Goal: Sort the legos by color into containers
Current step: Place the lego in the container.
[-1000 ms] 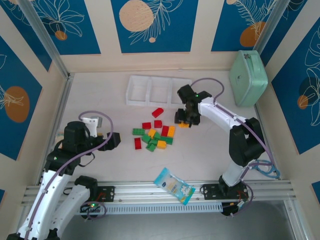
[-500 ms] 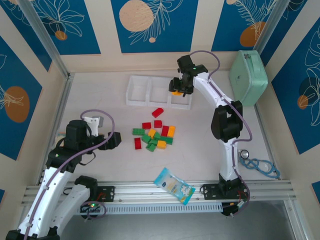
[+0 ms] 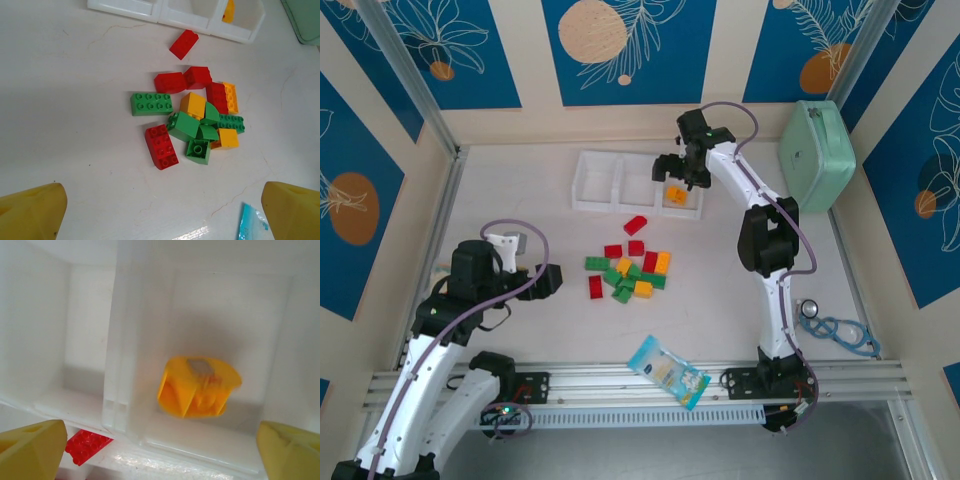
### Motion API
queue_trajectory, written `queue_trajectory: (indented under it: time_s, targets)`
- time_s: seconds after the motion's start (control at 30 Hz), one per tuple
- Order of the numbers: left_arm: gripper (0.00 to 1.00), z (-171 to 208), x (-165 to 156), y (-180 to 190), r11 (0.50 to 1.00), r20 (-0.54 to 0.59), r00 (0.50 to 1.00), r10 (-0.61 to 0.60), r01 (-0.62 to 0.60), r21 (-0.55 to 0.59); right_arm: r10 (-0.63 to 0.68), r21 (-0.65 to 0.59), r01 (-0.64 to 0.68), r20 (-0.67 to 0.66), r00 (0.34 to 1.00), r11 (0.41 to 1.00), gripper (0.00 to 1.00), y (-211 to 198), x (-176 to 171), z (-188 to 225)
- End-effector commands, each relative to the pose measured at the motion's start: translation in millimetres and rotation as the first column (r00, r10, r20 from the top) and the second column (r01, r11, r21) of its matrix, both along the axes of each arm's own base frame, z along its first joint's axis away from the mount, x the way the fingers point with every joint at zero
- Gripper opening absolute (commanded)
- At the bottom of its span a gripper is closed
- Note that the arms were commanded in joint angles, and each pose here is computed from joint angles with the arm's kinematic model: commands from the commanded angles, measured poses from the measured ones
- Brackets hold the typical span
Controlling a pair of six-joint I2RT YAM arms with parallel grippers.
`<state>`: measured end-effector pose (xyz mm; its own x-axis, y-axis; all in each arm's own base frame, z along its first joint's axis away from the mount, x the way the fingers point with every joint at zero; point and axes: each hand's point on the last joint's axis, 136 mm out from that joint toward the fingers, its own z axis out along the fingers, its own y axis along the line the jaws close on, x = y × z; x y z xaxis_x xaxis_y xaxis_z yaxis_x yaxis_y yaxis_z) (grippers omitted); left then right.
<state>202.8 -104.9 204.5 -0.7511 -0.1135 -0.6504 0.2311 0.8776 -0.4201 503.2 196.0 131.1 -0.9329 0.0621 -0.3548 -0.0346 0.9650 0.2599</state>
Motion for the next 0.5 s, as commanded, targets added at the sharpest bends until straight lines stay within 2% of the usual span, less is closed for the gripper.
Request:
queue_trajectory:
  time_s: [0.0,0.23,0.47]
  targets:
    - [0.99,0,0,-4,1.0,-0.001,1.0,-0.018,0.018,-0.014,0.001,0.041,-0.003,0.028,1.0,0.999,0.99,4,-16,39]
    - [0.99,-2,0,-5,1.0,-0.007,1.0,-0.023,0.022,-0.016,-0.045,0.083,0.042,0.033,0.998,0.996,0.99,4,-61,73]
    - [0.99,-2,0,-7,0.999,-0.01,1.0,-0.029,0.029,-0.022,-0.154,0.147,0.159,-0.05,0.987,0.976,0.99,20,-119,56]
